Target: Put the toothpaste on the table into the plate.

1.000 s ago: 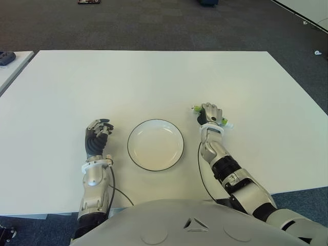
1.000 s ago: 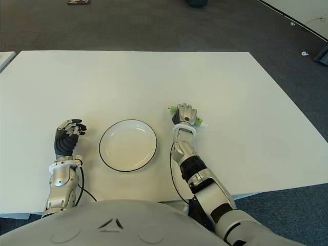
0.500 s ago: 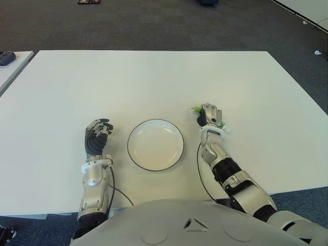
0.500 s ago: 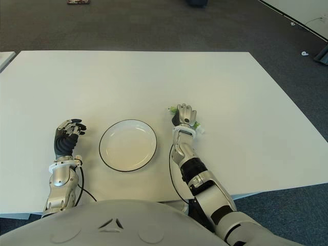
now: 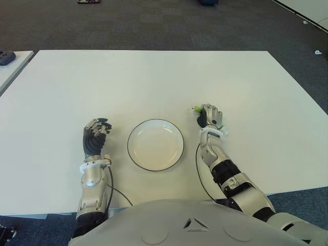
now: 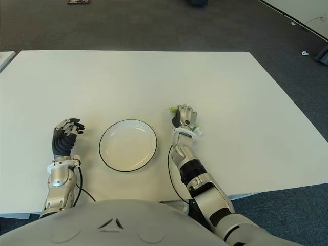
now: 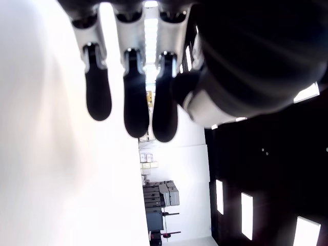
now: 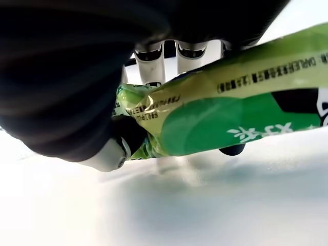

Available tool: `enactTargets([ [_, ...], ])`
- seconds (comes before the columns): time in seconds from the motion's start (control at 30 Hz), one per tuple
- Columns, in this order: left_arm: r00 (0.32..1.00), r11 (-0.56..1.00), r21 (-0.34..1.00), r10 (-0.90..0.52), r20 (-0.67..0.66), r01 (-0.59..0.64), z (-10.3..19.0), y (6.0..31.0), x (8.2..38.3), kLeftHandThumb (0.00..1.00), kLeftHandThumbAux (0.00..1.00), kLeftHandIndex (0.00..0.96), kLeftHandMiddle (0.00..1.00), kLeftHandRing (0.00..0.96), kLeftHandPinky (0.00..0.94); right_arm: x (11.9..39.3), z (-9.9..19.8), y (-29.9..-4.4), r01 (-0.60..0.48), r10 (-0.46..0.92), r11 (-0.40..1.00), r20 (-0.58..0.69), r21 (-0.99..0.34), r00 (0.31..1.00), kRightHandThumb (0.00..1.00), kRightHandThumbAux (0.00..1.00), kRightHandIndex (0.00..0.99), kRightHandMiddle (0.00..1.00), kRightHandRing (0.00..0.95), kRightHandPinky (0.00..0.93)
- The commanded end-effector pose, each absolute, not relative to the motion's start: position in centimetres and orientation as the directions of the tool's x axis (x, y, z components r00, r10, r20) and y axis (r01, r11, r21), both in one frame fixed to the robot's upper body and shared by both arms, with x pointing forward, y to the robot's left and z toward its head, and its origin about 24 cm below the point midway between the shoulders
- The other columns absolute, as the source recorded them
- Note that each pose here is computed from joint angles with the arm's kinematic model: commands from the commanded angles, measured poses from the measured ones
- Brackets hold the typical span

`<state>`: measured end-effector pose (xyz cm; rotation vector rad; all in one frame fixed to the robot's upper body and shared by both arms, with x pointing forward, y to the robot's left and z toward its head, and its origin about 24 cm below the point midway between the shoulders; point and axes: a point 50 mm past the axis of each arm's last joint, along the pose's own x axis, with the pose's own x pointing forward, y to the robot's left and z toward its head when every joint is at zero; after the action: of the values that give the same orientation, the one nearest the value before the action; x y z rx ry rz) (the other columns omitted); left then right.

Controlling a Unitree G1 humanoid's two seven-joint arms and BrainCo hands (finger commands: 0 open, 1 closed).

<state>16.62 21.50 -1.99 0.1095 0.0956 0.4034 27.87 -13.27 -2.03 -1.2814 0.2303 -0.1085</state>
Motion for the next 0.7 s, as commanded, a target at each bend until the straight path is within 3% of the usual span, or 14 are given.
enactTargets([
  [0.03,0.913,0.915,0.118,0.397,-0.093,-0.386,-2.1,21.3,16.7,0.703,0.718,0.429,0.54,0.517,0.479,26.6,-3.1,-12.5,-0.064,-0.166,0.385,-0.137,-0.921,0.977,0.719,0.71,0.437,0.805,0.822,0.848],
  [0.37,0.911,0.912,0.131,0.401,-0.094,-0.388,-2.2,21.3,16.8,0.704,0.717,0.429,0.541,0.516,0.479,26.2,0.2,-12.1,0.045,0.009,0.574,0.062,-0.817,0.998,0.725,0.709,0.441,0.806,0.824,0.846],
  [0.7,0.911,0.914,0.122,0.399,-0.1,-0.387,-2.0,21.3,16.7,0.704,0.717,0.429,0.535,0.511,0.482,24.6,4.4,-10.8,0.13,0.161,0.666,0.312,-0.734,0.936,0.732,0.711,0.441,0.839,0.853,0.885],
])
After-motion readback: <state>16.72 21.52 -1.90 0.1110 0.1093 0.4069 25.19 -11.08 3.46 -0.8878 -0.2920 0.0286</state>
